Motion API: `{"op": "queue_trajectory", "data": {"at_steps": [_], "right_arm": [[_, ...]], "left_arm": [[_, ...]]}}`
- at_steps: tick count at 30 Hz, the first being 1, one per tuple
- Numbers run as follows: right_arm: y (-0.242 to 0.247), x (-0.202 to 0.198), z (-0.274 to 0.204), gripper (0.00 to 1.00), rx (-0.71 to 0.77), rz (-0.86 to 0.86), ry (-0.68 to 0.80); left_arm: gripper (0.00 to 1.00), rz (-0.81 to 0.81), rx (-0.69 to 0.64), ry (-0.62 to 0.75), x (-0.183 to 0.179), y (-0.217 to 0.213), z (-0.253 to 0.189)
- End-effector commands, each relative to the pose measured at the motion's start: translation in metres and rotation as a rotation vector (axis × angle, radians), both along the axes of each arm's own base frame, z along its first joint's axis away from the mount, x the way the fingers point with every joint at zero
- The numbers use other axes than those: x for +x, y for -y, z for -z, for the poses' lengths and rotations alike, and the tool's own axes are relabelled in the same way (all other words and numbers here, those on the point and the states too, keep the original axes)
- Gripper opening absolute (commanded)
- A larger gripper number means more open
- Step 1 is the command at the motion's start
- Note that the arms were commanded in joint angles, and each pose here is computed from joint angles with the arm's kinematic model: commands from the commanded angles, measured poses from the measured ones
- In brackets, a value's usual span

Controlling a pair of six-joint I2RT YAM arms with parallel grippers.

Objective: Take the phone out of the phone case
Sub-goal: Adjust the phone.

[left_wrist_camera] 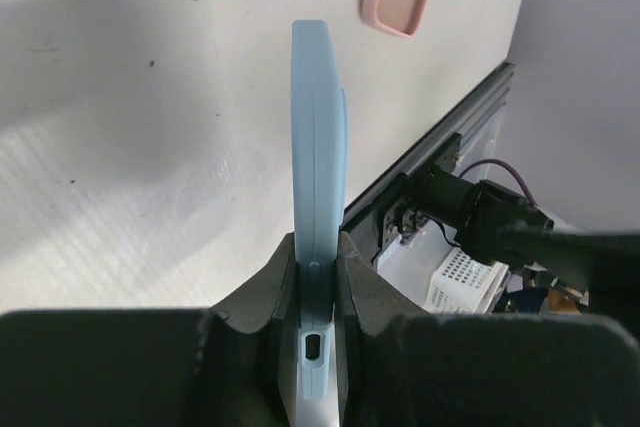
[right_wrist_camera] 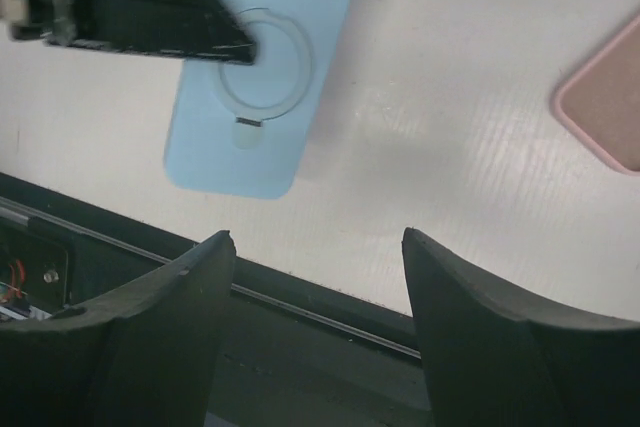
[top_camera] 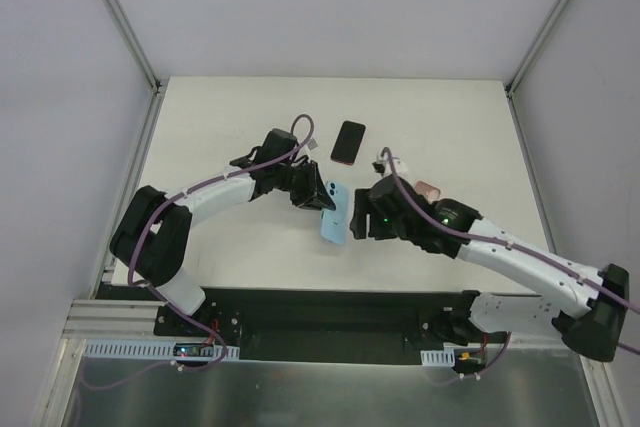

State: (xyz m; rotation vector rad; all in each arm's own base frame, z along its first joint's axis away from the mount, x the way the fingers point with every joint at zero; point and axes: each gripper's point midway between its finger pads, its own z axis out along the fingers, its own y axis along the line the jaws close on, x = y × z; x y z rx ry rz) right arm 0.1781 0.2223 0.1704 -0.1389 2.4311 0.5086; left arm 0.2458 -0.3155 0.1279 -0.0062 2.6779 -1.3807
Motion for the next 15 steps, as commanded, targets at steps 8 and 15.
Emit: {"op": "queue_trajectory", "data": {"at_steps": [8,15], "right_arm": [[-0.092,-0.001,-0.005,0.71,-0.300,-0.170,0.172],[-0.115,-0.007,0.008,0.71,-0.362,-0.162,0.175]], "left_arm": [[0.00,-0.069,0.094,0.054,0.006,-0.003,-0.020],[0.00,-0.083,0.150,0.068,0.004,-0.009,-0.019]]}}
